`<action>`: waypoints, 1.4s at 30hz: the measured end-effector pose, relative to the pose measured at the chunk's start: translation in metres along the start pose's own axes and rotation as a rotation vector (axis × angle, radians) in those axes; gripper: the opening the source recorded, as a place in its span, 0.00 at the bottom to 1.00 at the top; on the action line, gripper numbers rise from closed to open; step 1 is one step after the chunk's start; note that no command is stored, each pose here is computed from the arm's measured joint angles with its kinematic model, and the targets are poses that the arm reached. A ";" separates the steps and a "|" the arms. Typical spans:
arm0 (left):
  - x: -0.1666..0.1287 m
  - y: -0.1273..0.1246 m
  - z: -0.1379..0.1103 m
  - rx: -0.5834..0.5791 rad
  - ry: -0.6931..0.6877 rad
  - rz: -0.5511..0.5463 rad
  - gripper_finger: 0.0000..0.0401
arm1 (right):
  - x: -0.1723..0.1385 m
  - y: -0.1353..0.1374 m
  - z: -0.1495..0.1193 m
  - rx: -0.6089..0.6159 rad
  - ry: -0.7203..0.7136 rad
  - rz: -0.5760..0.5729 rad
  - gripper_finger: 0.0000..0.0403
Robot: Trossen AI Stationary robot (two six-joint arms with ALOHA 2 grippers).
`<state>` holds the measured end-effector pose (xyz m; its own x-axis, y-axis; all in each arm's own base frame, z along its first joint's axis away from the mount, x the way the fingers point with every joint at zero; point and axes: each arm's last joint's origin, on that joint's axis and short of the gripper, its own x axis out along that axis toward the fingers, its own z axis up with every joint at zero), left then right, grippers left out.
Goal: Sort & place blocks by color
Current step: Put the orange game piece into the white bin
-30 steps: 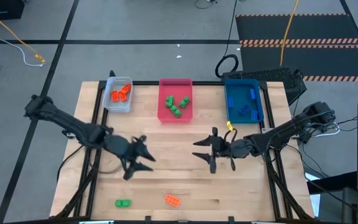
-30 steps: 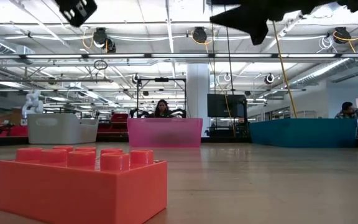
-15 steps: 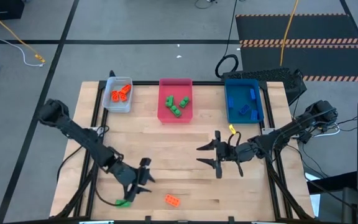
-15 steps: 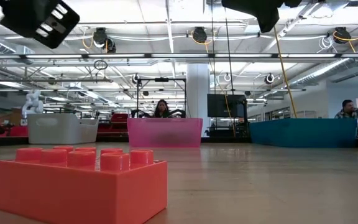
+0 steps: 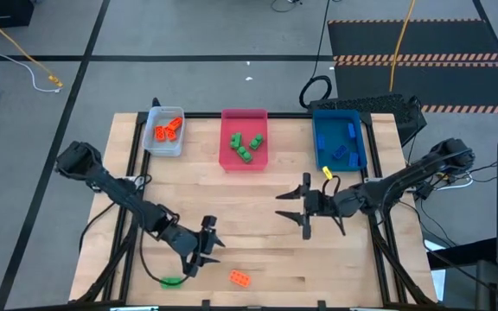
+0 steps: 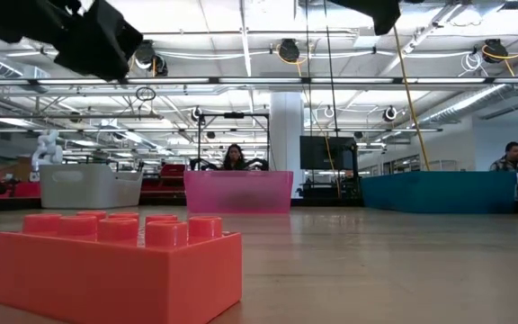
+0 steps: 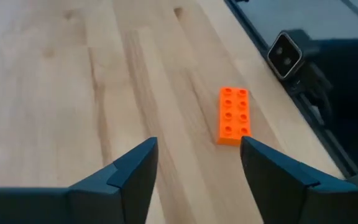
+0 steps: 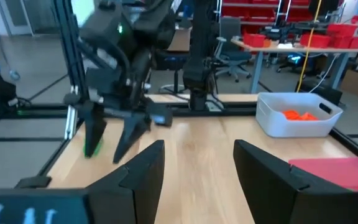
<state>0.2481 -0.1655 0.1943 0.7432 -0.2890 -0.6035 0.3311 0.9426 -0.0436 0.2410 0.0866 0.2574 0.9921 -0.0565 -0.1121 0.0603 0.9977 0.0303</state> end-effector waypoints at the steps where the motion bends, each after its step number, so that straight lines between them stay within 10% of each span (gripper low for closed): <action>1: 0.003 -0.002 0.000 -0.004 -0.008 -0.010 0.59 | -0.001 0.000 0.001 0.000 -0.005 0.000 0.46; 14: 0.062 -0.027 0.020 0.085 0.167 -0.021 0.85 | -0.003 -0.002 0.000 0.004 0.030 -0.003 0.46; 42: 0.099 -0.029 0.011 0.027 0.197 -0.101 0.68 | -0.003 -0.002 0.000 -0.010 0.027 -0.002 0.46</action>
<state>0.3184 -0.2237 0.1440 0.5784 -0.3406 -0.7413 0.4152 0.9051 -0.0919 0.2374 0.0852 0.2576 0.9885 -0.0579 -0.1394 0.0613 0.9979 0.0197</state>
